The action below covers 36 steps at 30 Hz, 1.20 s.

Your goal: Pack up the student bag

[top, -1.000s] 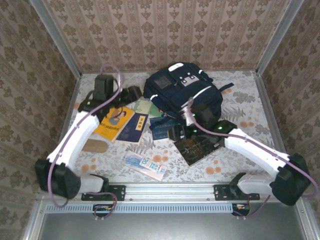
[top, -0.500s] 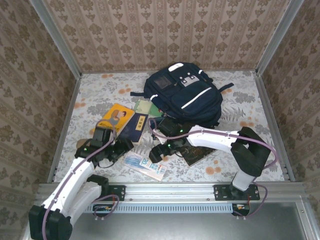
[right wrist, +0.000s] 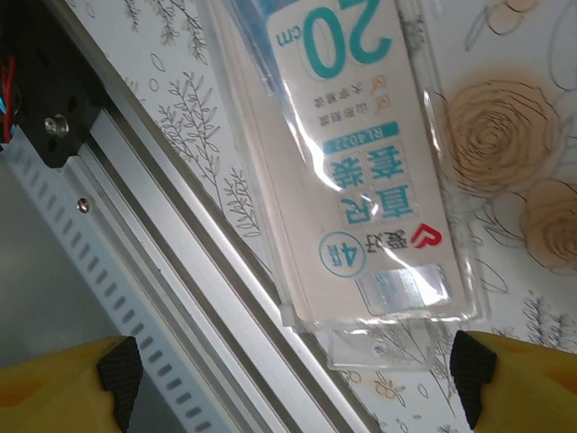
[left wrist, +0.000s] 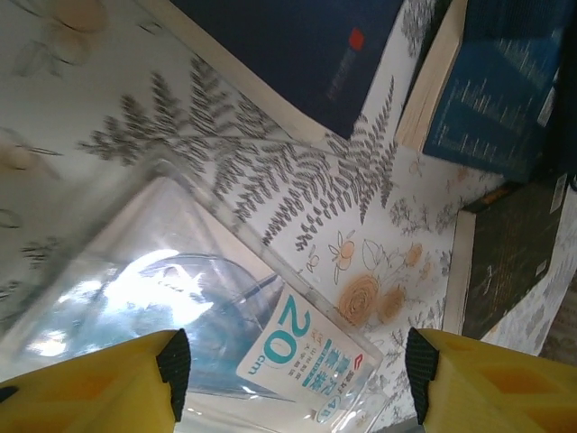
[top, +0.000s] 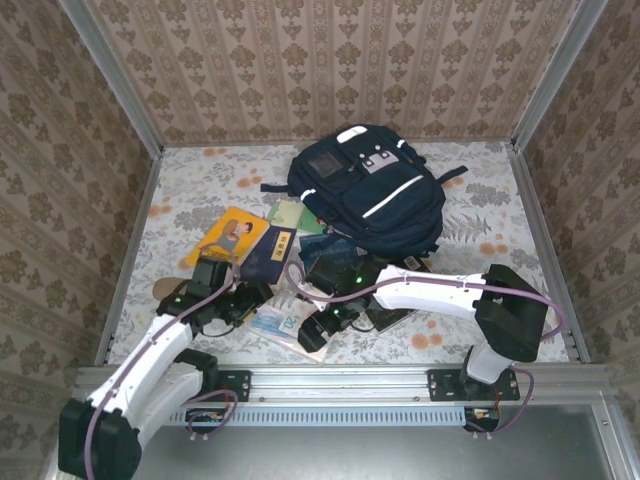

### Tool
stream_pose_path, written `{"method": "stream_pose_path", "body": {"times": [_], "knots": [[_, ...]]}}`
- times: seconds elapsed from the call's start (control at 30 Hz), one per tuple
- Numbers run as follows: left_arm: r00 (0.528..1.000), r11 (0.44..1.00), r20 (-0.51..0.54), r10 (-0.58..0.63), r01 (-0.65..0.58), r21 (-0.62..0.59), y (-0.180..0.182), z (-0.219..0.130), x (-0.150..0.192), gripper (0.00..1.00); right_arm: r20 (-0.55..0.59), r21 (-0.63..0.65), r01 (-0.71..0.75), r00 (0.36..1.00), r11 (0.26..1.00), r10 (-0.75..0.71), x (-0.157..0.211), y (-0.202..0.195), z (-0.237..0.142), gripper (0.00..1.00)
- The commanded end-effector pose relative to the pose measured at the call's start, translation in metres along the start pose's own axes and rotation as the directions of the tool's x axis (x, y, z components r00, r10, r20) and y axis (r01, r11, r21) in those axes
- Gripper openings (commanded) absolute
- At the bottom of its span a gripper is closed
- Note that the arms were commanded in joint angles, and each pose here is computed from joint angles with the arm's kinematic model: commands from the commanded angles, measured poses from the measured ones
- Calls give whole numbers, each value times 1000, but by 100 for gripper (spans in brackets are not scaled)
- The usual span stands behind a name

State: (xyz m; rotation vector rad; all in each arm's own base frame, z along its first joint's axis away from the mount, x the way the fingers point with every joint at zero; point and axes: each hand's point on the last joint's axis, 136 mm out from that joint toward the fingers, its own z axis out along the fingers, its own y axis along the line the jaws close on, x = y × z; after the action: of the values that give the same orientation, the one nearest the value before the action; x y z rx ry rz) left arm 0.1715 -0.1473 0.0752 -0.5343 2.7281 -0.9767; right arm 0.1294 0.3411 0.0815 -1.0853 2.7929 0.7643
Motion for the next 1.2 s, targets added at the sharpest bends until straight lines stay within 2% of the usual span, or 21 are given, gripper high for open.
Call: {"method": "stream_pose_path", "body": {"times": [0.0,0.13,0.2,0.33,0.43,0.6,0.83,1.17], "knots": [[996,995,-48,78,-76,58,-27,9,7,66,-6,48,-28,1000,998,28,9,-12,-8,91],[984,990,-105,141,-138,38,-36,19,22,66,1,89,-74,997,993,74,17,-25,-13,91],[985,990,-103,139,-137,25,-32,20,23,66,27,79,-151,988,985,149,19,-32,-15,91],[989,991,-65,136,-135,13,-26,15,17,66,34,-140,-357,930,924,365,18,-24,-5,83],[992,993,-50,118,-117,5,-19,14,14,66,-5,-184,-425,902,886,432,19,-21,6,75],[994,995,-45,95,-95,1,-9,15,12,66,-41,-178,-494,868,851,496,19,-30,20,61],[997,997,-24,77,-77,2,1,8,9,66,-41,-122,-519,854,846,519,30,-44,19,59],[999,999,-4,44,-44,-5,14,9,4,66,-84,-171,-574,818,801,569,44,-40,26,57]]}}
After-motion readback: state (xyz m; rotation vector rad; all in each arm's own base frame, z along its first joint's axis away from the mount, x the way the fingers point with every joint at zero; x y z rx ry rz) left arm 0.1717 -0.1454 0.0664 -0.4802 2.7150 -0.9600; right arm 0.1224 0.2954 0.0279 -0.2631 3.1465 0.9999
